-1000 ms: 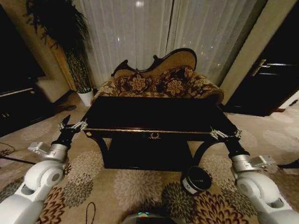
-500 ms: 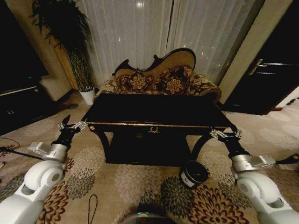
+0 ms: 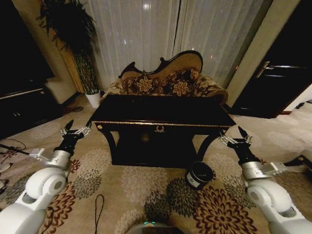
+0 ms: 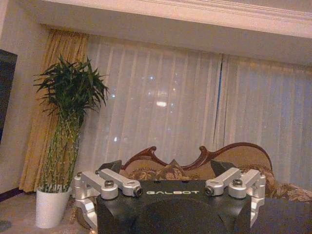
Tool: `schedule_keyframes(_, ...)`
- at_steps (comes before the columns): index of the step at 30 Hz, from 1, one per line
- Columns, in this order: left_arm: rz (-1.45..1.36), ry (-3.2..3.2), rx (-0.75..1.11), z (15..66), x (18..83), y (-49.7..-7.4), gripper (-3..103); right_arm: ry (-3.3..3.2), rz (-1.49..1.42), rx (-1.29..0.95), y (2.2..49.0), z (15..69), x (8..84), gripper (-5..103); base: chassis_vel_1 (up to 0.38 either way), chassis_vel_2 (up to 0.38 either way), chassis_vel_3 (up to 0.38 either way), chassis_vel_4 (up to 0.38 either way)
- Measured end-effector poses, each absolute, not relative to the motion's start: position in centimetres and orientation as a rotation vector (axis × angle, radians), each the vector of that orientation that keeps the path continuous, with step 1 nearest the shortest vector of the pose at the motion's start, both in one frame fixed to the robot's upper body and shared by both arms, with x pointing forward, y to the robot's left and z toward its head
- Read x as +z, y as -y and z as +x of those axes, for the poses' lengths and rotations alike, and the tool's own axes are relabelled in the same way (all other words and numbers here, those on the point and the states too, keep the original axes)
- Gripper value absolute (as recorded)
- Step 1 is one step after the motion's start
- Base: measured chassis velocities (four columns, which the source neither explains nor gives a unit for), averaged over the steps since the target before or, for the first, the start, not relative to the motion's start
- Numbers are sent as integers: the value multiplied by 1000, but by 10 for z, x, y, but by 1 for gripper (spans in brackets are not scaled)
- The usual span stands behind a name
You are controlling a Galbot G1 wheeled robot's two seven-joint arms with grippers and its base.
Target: Move to the front of the table and place the trash on the table into the trash bin.
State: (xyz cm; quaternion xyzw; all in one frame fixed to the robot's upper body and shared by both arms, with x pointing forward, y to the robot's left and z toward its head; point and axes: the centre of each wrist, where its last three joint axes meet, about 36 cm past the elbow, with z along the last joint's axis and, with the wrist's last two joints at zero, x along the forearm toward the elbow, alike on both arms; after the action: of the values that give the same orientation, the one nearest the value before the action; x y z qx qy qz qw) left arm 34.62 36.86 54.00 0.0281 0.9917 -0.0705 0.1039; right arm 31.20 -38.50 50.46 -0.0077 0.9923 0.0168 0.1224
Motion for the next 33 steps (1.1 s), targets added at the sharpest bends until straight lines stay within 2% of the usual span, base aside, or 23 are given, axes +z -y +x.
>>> schedule_keyframes(33,83,-2925,-208,346,540,-369,100,-2896,-22,49,385,312,505,100,172,-168,-168,169)
